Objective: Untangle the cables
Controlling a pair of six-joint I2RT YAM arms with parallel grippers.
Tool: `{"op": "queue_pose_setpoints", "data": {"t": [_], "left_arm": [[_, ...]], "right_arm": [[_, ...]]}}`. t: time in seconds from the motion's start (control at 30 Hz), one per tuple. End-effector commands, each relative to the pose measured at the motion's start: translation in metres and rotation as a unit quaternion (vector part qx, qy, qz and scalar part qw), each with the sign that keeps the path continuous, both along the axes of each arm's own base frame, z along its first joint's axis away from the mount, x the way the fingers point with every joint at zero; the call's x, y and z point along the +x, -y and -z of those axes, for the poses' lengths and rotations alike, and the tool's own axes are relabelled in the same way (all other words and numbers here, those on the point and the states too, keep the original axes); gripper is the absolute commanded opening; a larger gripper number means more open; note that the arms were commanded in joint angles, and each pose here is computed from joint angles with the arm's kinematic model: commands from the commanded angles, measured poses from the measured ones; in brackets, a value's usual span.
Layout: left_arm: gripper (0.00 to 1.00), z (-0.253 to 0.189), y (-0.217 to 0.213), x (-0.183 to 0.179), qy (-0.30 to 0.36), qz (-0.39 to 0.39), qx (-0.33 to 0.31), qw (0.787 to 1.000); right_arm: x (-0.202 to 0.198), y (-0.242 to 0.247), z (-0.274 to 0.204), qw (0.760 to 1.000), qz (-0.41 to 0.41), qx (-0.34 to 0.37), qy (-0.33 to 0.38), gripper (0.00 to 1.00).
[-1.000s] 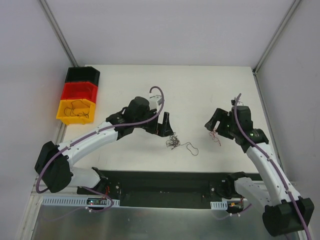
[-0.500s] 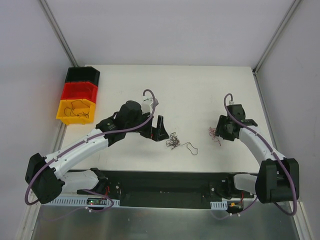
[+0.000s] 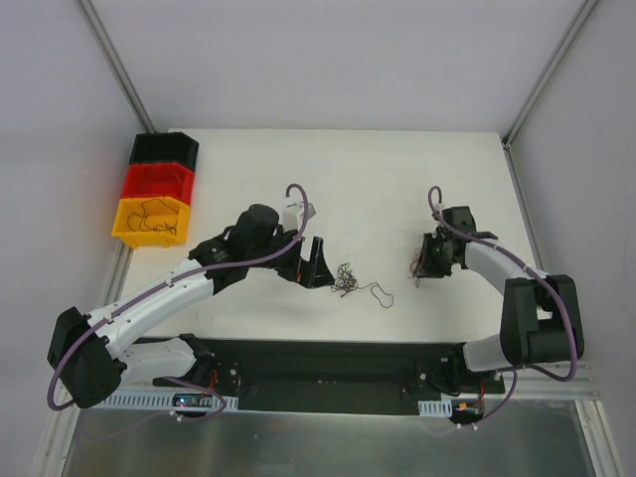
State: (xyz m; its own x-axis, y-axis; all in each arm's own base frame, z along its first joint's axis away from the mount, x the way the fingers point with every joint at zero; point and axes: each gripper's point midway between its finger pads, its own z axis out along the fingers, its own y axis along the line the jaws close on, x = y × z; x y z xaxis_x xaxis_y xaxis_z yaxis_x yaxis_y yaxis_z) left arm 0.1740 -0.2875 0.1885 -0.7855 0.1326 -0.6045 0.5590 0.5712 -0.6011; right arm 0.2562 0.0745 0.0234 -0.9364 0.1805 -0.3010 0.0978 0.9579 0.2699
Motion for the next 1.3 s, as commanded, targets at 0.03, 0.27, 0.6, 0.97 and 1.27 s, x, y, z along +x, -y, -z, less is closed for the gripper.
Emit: {"op": "queue_pose_setpoints", "data": {"t": [0.03, 0.27, 0.6, 0.97, 1.27], "left_arm": [[0.98, -0.003, 0.000, -0.009, -0.014, 0.005, -0.014, 1.000], [0.98, -0.007, 0.002, -0.007, -0.015, 0.002, -0.018, 1.000], [0.98, -0.008, 0.003, -0.008, -0.022, 0.002, -0.020, 1.000], [0.97, -0.028, -0.003, -0.003, 0.015, -0.021, -0.039, 0.999], [0.92, -0.090, -0.028, 0.011, 0.162, -0.084, -0.112, 0.977]], "right_arm": [[-0.001, -0.030, -0.013, 0.996, -0.027, 0.087, 0.024, 0.23], [-0.001, -0.033, -0.004, 0.997, -0.043, 0.065, 0.018, 0.40], [-0.003, -0.040, 0.004, 0.998, -0.060, -0.028, 0.005, 0.36], [0.001, -0.081, -0.060, 0.987, -0.115, 0.074, 0.082, 0.00], [-0.043, -0.170, -0.220, 0.859, -0.213, 0.436, 0.161, 0.00]]}}
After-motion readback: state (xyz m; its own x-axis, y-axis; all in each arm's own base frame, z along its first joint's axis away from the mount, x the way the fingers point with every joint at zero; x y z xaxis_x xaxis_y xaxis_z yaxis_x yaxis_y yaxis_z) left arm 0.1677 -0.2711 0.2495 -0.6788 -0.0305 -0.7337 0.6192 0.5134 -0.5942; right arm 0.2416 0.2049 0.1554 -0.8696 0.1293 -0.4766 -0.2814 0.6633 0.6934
